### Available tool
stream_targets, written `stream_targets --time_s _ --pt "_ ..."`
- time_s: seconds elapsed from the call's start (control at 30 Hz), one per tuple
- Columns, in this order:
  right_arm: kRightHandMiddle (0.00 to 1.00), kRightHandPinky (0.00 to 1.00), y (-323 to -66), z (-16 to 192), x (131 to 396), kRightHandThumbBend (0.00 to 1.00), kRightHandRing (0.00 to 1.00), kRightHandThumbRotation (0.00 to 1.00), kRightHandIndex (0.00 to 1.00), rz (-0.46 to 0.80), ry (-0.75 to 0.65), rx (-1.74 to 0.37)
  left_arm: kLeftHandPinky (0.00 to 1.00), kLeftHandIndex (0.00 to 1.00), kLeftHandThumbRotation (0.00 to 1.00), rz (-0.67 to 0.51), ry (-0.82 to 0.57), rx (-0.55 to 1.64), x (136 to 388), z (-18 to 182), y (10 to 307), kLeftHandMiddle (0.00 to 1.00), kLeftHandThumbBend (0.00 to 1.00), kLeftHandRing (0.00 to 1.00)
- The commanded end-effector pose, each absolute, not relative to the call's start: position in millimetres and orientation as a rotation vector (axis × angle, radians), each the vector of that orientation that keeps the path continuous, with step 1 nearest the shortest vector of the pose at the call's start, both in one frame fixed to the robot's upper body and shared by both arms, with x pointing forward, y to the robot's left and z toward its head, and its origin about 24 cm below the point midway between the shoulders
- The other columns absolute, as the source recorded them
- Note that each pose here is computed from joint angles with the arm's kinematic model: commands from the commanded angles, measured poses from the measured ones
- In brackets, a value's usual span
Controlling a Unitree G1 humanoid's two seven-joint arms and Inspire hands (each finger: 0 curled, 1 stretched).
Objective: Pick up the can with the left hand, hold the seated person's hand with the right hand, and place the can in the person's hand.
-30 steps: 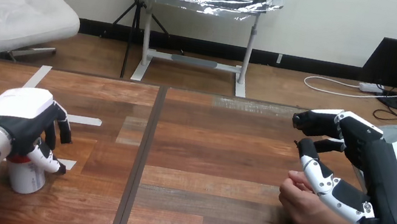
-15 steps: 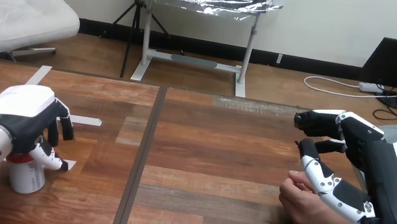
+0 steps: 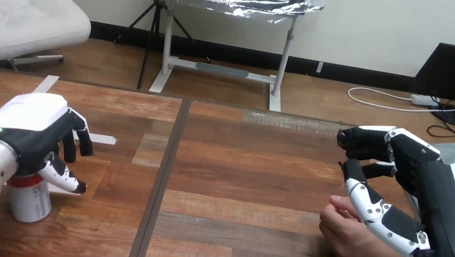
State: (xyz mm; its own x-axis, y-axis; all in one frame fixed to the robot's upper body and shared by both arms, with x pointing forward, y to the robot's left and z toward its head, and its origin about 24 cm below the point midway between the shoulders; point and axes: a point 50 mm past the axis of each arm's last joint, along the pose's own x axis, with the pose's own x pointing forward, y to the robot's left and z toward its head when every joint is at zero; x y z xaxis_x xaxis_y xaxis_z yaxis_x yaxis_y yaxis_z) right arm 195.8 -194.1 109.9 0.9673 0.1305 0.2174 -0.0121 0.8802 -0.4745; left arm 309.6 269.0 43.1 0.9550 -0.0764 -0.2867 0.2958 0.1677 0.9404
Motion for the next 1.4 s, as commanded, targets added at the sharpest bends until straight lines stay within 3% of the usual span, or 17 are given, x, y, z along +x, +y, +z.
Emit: stream_targets --time_s 0.0,0.63,1.37 --pt "0.68 0.59 -191.7 132.7 202.7 0.31 0.68 0.0 0.63 0.072 -0.359 -0.497 0.47 0.6 0.0 -0.221 0.102 1.347 326.1 78.7 265.9 0.57 0.73 0.51" --pt "0.68 0.59 -192.3 133.1 203.0 0.31 0.67 0.0 0.63 0.075 -0.355 -0.508 0.66 0.72 0.0 -0.249 0.066 1.136 320.3 94.7 267.7 0.72 0.75 0.69" --pt "0.68 0.59 -193.6 132.9 203.5 0.32 0.68 0.0 0.63 0.086 -0.34 -0.515 0.72 0.74 0.04 -0.049 -0.207 0.82 301.2 88.4 267.0 0.74 0.73 0.73"
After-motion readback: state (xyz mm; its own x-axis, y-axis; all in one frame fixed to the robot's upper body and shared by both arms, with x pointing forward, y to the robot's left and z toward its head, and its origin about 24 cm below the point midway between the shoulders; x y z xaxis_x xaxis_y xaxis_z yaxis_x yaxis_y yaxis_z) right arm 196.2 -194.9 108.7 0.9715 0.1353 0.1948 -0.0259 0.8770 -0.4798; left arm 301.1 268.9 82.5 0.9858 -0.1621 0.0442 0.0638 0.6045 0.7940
